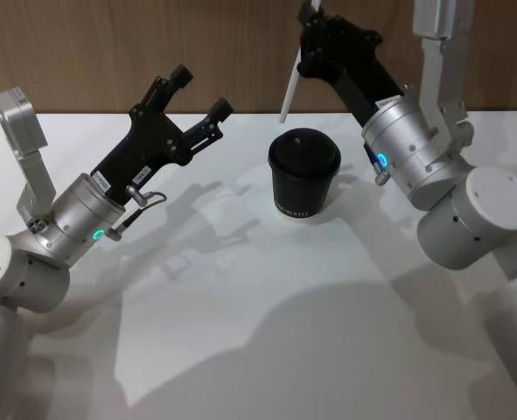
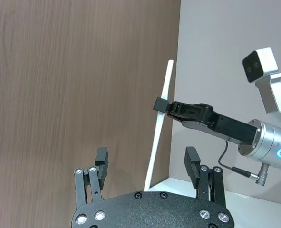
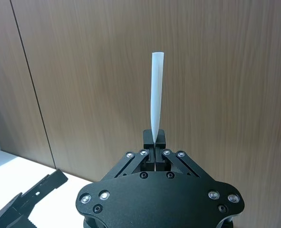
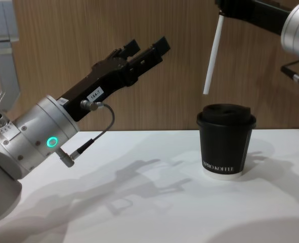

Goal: Pick up the straw with one hand, pass it to the other hand, and insert it into the cup.

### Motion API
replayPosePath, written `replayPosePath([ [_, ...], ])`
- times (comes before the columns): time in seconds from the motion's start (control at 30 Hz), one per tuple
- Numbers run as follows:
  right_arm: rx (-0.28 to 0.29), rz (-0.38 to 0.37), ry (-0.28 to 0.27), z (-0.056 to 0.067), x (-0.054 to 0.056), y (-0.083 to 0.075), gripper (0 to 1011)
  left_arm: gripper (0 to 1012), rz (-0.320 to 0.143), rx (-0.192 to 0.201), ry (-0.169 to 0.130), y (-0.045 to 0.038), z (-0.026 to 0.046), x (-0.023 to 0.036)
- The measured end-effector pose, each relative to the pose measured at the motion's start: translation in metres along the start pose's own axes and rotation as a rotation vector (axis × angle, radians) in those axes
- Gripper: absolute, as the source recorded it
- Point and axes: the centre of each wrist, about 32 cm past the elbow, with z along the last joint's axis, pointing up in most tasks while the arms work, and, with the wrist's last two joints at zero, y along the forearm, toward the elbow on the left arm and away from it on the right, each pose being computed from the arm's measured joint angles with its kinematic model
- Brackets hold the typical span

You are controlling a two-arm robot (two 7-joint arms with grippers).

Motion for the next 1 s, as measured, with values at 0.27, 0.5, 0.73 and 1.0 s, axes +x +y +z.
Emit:
replayPosePath([
  [0.27,-0.005,-0.007,0.001,0.003,0.001,-0.006,14,1003,0.0,0.0,0.0,0.0,0.0,0.0],
  [0.5,-0.022,-0.013,0.004,0.002,0.002,-0.011,14,1003,0.0,0.0,0.0,0.0,0.0,0.0],
  [0.73,-0.036,-0.014,0.01,0.0,0.003,-0.014,14,1003,0.0,0.0,0.0,0.0,0.0,0.0],
  [1.0,-0.041,-0.018,0.016,-0.001,0.004,-0.015,14,1003,0.0,0.0,0.0,0.0,0.0,0.0],
])
